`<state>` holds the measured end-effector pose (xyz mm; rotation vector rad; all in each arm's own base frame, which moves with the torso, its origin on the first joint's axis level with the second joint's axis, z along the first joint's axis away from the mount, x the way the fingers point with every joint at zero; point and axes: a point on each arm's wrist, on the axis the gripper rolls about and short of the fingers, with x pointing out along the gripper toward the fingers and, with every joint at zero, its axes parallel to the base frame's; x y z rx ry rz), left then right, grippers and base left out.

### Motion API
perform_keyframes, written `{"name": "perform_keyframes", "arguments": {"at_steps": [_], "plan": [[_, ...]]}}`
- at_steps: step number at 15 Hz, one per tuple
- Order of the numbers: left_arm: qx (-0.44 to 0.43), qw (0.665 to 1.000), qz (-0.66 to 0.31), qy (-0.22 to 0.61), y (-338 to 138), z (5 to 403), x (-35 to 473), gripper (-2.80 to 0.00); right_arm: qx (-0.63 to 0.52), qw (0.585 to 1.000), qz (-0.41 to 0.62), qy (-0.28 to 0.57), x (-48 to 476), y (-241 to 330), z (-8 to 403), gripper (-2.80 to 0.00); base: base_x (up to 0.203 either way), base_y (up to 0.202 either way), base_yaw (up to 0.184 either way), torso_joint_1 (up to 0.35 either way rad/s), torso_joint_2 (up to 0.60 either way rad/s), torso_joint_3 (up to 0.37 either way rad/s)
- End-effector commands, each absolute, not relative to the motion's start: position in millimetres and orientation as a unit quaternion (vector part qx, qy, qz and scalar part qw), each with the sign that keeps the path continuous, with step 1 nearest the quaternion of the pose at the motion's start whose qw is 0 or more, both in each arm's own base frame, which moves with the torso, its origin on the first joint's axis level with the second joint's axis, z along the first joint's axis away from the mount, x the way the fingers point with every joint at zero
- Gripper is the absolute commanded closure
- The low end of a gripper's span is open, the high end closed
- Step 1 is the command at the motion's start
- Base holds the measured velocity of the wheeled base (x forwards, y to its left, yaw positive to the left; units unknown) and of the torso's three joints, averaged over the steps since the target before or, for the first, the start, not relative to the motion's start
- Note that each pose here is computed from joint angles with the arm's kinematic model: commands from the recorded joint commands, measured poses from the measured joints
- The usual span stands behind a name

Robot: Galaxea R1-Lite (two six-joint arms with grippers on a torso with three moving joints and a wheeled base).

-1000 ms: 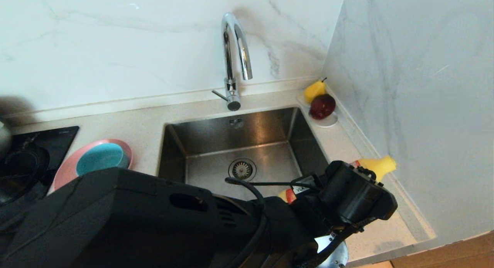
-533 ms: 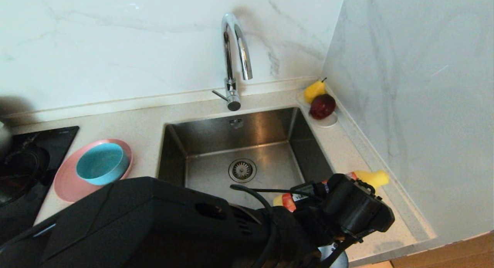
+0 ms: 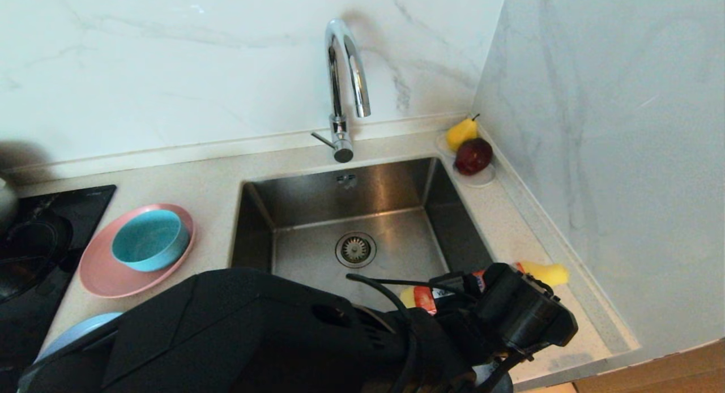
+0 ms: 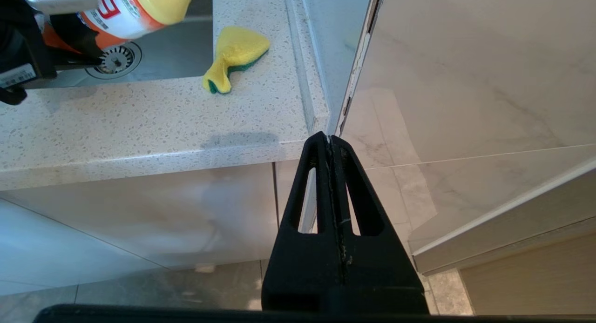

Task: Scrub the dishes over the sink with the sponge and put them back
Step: Squeeze it onto the sponge

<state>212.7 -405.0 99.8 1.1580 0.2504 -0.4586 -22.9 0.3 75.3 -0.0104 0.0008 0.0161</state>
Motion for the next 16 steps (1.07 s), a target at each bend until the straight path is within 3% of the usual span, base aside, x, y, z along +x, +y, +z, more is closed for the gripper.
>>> {"name": "perform_keyframes", "arguments": {"at_steps": [1, 16], "plan": [[0.551, 0.801, -0.203, 0.120, -406.5, 94.3, 214.0, 0.00, -0.005, 1.000, 0.008, 0.000, -22.9, 0.3, 75.3, 0.00, 0.000, 0.000, 0.000, 0.000, 0.00, 0.000], [0.601, 0.770, -0.167, 0.135, -421.1, 75.8, 222.5, 0.00, -0.005, 1.000, 0.008, 0.000, -22.9, 0.3, 75.3, 0.00, 0.000, 0.000, 0.000, 0.000, 0.00, 0.000]]}}
